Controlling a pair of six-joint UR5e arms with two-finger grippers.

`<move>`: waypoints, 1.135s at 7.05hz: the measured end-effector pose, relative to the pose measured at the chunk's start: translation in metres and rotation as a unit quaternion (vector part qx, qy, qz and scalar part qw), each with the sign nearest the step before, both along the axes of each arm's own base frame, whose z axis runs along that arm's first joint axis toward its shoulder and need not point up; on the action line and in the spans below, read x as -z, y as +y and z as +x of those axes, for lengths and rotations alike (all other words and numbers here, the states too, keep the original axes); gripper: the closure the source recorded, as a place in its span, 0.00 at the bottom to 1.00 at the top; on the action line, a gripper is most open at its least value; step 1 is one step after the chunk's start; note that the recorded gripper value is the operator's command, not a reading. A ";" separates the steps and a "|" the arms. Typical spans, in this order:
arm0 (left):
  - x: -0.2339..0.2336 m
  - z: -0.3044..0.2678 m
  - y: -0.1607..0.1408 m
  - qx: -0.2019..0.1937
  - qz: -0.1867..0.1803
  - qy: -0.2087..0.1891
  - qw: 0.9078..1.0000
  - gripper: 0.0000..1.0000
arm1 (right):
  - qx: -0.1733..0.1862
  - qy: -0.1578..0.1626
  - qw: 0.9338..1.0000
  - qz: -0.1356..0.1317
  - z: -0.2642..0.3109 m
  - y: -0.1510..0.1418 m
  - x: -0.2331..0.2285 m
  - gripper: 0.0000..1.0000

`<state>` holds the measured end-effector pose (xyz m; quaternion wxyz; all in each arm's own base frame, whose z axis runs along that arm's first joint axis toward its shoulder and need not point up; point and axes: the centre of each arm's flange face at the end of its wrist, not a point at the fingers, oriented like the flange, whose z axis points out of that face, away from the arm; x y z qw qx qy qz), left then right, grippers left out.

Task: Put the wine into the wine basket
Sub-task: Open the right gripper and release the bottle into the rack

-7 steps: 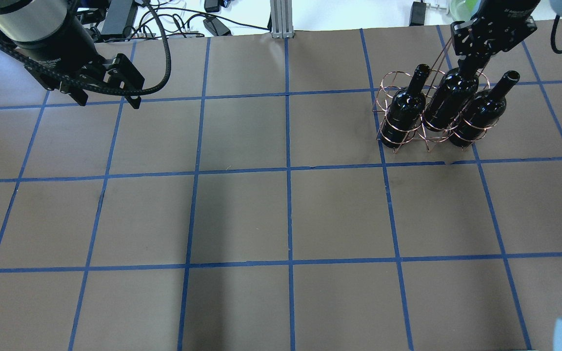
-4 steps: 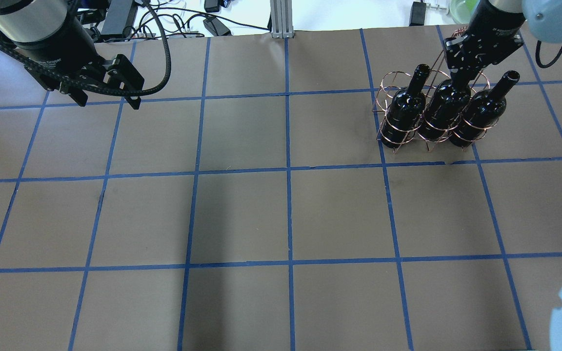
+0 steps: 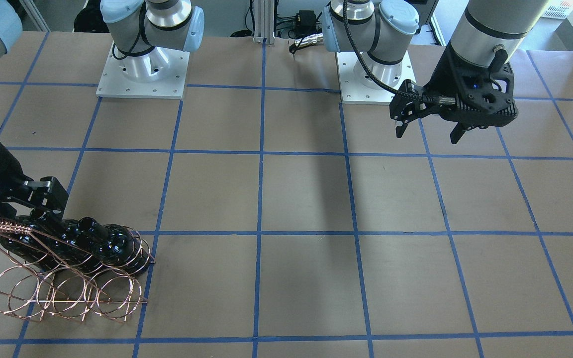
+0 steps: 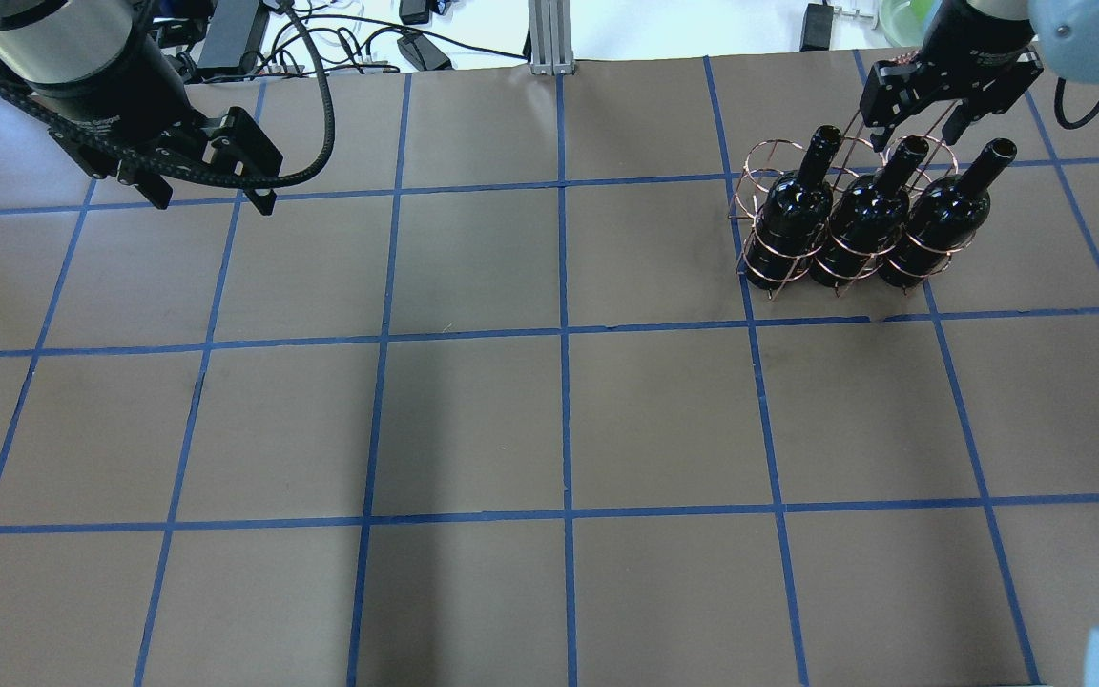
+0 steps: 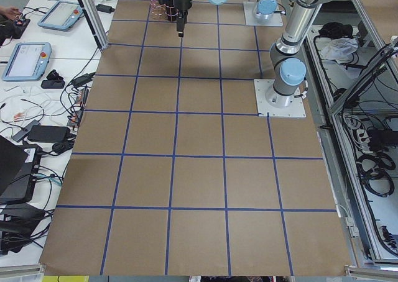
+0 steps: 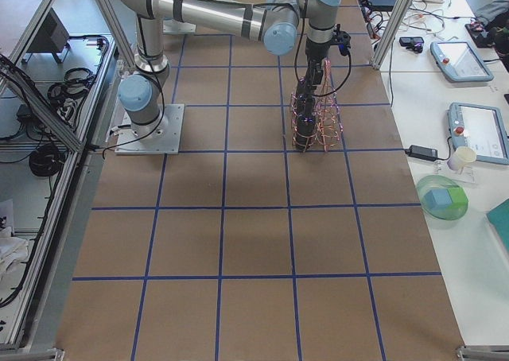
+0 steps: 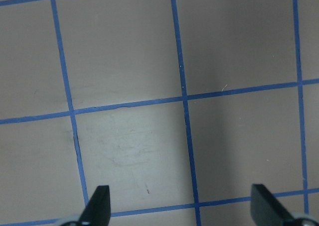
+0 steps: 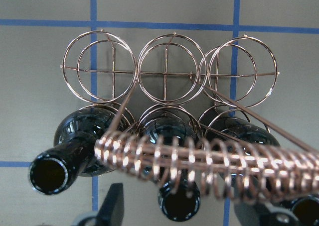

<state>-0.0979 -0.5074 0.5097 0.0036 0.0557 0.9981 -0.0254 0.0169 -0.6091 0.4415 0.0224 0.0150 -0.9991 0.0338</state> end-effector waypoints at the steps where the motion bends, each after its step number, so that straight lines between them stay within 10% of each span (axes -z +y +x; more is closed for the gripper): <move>1: 0.000 0.000 0.000 0.000 0.000 0.000 1.000 0.00 | 0.000 0.001 1.000 -0.007 0.004 0.019 -0.027 0.00; 5: -0.002 0.000 0.001 0.001 -0.002 0.000 1.000 0.00 | 0.006 -0.003 1.000 -0.014 0.052 0.108 -0.108 0.00; 8: -0.001 0.000 0.001 0.001 -0.001 0.000 1.000 0.00 | 0.019 0.002 1.000 -0.017 0.129 0.113 -0.096 0.00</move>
